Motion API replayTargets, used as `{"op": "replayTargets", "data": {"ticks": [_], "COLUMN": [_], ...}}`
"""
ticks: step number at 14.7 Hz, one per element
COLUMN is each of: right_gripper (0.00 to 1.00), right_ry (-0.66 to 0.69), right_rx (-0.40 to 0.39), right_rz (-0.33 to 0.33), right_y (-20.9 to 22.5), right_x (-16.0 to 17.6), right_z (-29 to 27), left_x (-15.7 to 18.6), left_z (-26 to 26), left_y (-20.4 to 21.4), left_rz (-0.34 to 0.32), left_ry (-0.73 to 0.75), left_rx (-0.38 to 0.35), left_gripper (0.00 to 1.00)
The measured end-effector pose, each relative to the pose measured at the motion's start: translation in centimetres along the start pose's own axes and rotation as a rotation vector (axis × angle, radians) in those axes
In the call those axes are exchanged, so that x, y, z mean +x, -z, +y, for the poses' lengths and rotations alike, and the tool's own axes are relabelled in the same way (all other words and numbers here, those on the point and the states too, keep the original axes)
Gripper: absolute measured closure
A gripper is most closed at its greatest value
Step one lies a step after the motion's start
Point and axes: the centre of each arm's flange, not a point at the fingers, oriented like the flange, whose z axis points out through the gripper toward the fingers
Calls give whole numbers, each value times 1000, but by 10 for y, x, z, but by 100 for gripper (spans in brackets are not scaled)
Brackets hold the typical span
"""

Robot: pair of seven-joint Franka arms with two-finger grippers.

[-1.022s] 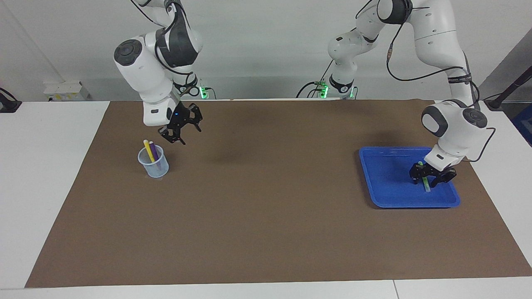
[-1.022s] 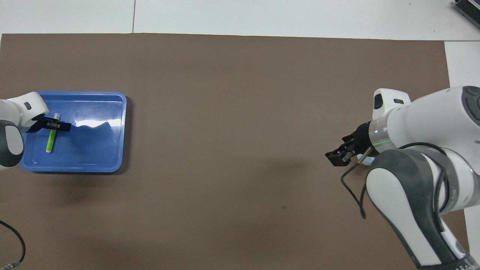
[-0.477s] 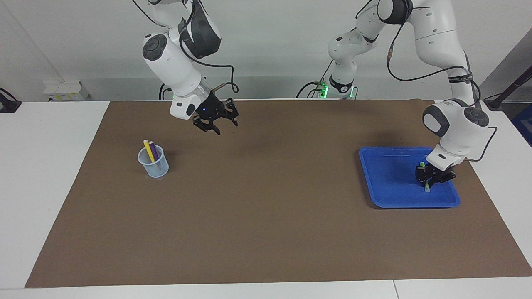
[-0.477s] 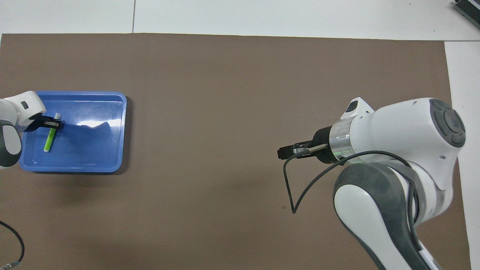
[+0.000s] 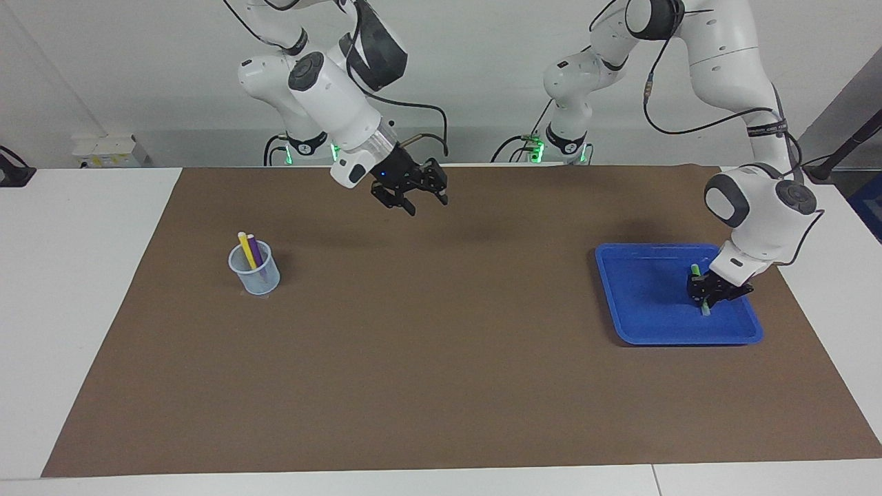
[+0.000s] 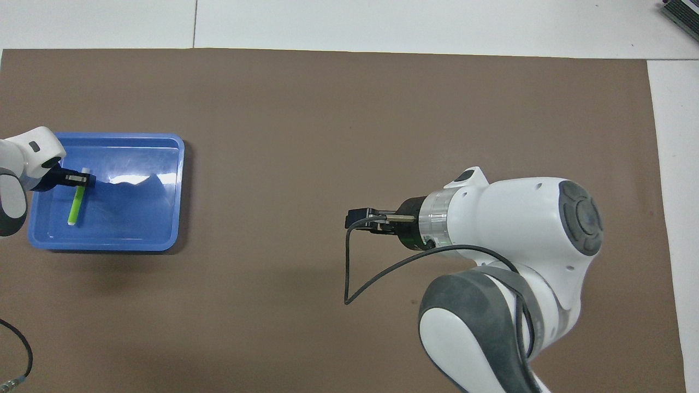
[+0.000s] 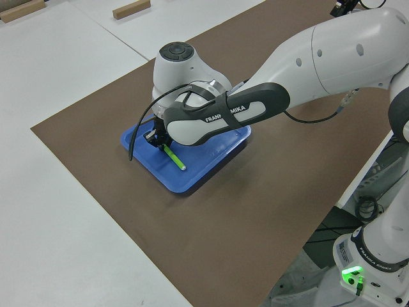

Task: Transfer and insert pens with both arms
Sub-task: 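Lift the green pen with the left gripper toward the right gripper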

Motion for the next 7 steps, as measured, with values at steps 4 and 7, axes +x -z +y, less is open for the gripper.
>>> {"op": "replayTargets", "data": {"ticks": [4, 7], "right_gripper": [10, 6], "right_ry": [-66, -73], "right_rx": [7, 7], "right_rz": [-5, -4], "right_y": [-5, -4], "right_x": [-5, -4], "right_z": [-6, -5], "left_x": [17, 22], "left_z": [23, 51], "left_y": [29, 60], "left_rz": [-66, -97], "left_ry": [123, 243], "left_rx": [-31, -82], "left_gripper": [79, 79]}}
